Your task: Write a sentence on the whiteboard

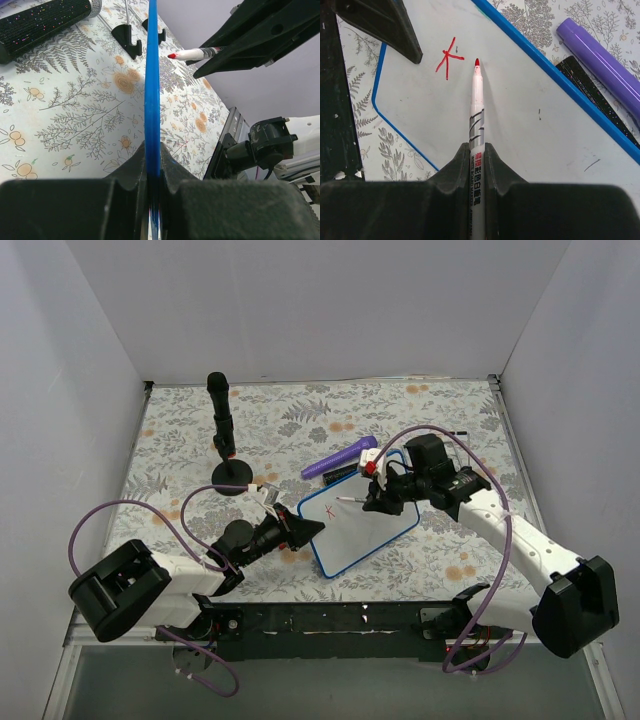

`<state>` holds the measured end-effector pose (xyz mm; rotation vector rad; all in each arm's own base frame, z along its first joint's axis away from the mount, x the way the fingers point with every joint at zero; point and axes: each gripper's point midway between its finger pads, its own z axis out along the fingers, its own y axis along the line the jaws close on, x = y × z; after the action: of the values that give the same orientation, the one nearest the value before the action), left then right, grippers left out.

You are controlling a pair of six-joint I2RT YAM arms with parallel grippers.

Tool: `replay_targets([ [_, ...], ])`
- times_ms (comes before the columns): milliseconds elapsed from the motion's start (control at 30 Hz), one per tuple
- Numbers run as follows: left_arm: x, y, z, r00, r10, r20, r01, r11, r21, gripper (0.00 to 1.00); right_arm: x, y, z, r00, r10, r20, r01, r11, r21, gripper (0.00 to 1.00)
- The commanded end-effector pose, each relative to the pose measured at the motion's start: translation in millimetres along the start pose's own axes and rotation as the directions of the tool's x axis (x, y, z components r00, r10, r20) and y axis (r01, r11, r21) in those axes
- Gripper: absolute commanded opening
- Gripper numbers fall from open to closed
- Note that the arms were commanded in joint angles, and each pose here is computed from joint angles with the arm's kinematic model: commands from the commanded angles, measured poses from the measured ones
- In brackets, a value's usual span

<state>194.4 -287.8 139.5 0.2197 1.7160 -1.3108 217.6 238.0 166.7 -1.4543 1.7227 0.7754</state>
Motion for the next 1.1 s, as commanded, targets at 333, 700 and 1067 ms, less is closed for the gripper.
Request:
replay_targets([
  [333, -13, -18, 3, 0.999, 0.025, 0.04, -0.028, 0.997, 0.077, 0.0, 0, -13, 13, 0.999, 0.037, -0.012, -0.037, 0.999, 0.032, 0.01],
  [700, -14, -13, 0, 0.998, 0.024, 0.053, -0.027, 0.998, 0.05, 0.0, 1, 10, 4, 1.0, -0.021, 0.009, 0.021, 0.999, -0.04, 0.01],
  [1067, -15, -17, 1, 0.998, 0.026, 0.054, -0.03, 0.997, 0.068, 0.0, 12, 6, 13, 1.0, 0.006, -0.031, -0.007, 0.999, -0.041, 0.01],
])
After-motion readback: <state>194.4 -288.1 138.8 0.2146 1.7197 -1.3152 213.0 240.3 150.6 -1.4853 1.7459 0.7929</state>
